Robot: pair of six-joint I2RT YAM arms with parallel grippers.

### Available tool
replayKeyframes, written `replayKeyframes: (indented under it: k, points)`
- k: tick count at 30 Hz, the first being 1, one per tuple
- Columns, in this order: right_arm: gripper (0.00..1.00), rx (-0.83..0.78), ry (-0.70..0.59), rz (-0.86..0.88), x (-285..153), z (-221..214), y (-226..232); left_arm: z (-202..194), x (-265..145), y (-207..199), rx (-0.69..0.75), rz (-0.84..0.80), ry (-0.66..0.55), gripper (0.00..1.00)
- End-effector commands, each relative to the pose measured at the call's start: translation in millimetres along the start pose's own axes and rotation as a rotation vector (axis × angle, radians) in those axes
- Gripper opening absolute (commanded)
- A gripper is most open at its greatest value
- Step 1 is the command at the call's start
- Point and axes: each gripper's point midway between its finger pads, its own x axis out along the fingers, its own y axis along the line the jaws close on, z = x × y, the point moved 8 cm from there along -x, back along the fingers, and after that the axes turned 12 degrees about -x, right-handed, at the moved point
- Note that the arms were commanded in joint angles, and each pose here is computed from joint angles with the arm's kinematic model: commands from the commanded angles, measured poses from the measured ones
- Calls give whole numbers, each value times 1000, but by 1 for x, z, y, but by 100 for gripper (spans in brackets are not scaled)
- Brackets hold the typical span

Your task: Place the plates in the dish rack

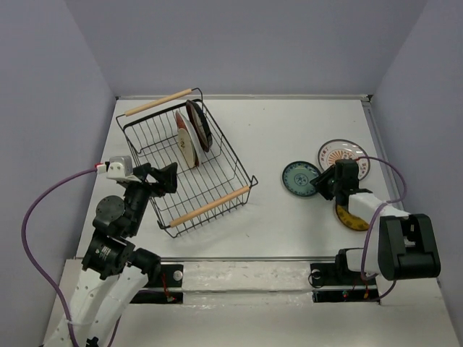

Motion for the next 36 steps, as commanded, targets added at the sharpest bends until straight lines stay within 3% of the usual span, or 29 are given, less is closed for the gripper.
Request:
replayKeyframes:
  k: [1, 5, 9, 16, 20, 21, 23, 29, 32, 36]
  points:
    - [42, -18, -113, 67, -13, 15, 7, 6, 1, -7, 6, -53, -32, 99]
    - [43, -10, -214, -1, -30, 23, -1, 7, 0, -7, 5, -55, -35, 99]
    - [47, -3, -163, -98, -27, 15, -12, 6, 1, -8, 4, -62, -29, 99]
    - [46, 5, -43, -32, -3, 4, -5, 4, 1, -11, 5, -91, -15, 99]
    - [23, 6, -37, 15, 4, 5, 1, 4, 0, -17, 4, -152, 0, 99]
    - [9, 2, -32, 49, 3, 5, 4, 3, -1, -19, 4, -171, 4, 99]
    - [7, 0, -60, 75, -4, 7, 6, -1, -2, -26, 7, -252, 50, 99]
    - [7, -48, -346, 263, -83, 39, 30, -8, -1, -42, 3, -414, 114, 99]
    - [7, -88, -413, 327, -123, 57, 46, -15, 0, -47, -6, -476, 177, 99]
    - [7, -124, -475, 534, -181, 76, 77, -22, 3, -53, -16, -551, 248, 99]
